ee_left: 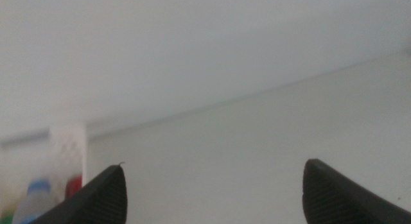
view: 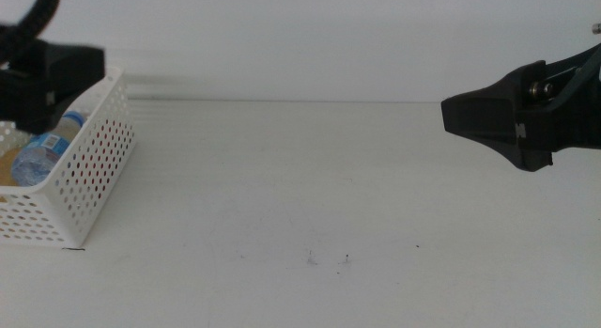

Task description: Use arms to grab the bottles and put them into the dustbin to the left of the table.

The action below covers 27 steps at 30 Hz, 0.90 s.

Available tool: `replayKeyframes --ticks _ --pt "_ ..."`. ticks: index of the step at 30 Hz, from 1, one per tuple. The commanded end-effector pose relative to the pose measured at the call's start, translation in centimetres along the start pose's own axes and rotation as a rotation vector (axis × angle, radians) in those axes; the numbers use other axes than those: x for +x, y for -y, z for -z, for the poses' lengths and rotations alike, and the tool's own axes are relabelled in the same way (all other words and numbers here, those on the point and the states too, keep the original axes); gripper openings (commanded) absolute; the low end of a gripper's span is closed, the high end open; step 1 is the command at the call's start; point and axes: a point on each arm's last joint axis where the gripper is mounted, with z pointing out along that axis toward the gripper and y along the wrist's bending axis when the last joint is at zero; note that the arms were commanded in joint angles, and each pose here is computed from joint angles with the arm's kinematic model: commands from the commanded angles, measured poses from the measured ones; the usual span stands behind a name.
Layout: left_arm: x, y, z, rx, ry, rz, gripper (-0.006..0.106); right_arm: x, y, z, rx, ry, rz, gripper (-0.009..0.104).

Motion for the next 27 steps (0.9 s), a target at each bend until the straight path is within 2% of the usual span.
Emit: replayKeyframes --ticks 1,7,14,27 --pt "0.5 -0.4 0.1 -0.049 -0.054 0.060 0.094 -0.2 0.0 0.2 0.003 0.011 0.012 0.091" --pt "0.6 -0.4 0.0 -0.053 -0.058 0.060 0.094 -0.2 0.0 0.2 0.003 0.011 0.012 0.091" --pt "-0.1 0.4 0.0 0.025 0.016 0.150 0.094 -0.2 0.0 0.2 0.003 0.011 0.012 0.091" --pt "-0.7 0.0 0.0 -0.008 0.092 0.138 0.094 -0.2 0.0 0.2 0.003 0.011 0.012 0.091"
